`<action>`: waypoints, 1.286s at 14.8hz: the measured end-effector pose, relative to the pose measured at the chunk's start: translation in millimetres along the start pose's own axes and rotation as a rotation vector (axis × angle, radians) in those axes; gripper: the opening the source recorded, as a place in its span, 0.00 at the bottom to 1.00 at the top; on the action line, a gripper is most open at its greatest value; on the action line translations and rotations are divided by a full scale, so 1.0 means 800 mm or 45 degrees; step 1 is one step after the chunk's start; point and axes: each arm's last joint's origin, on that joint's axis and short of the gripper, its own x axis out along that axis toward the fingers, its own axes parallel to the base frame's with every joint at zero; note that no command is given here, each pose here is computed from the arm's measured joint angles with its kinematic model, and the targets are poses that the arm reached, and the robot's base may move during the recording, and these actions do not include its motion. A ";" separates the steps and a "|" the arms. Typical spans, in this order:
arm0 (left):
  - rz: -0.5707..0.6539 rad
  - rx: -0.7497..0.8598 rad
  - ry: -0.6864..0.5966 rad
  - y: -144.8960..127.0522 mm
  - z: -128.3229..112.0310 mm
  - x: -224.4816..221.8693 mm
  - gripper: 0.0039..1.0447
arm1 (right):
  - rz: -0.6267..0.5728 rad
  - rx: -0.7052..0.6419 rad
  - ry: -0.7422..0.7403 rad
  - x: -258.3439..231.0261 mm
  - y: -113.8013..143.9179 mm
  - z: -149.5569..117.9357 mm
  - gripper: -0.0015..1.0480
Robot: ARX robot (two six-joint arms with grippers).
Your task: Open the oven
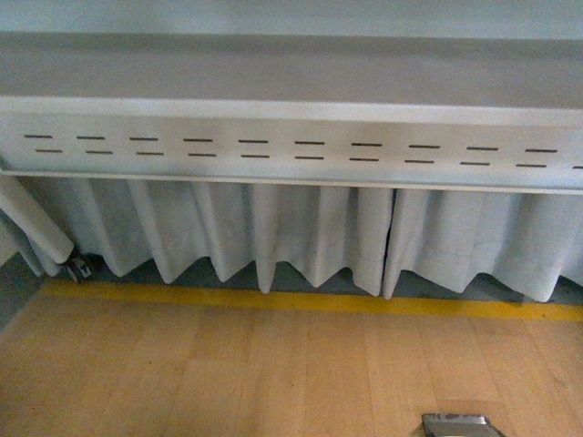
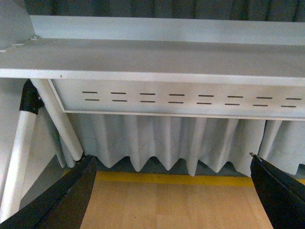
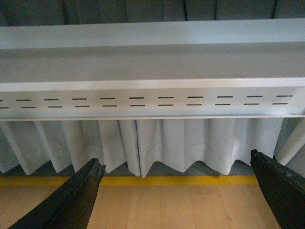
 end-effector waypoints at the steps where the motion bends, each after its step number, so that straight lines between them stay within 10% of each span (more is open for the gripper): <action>1: 0.000 0.000 0.000 0.000 0.000 0.000 0.94 | 0.000 0.000 0.000 0.000 0.000 0.000 0.94; 19: 0.001 0.003 -0.005 0.000 0.000 0.000 0.94 | 0.000 -0.003 -0.004 0.000 0.000 0.000 0.94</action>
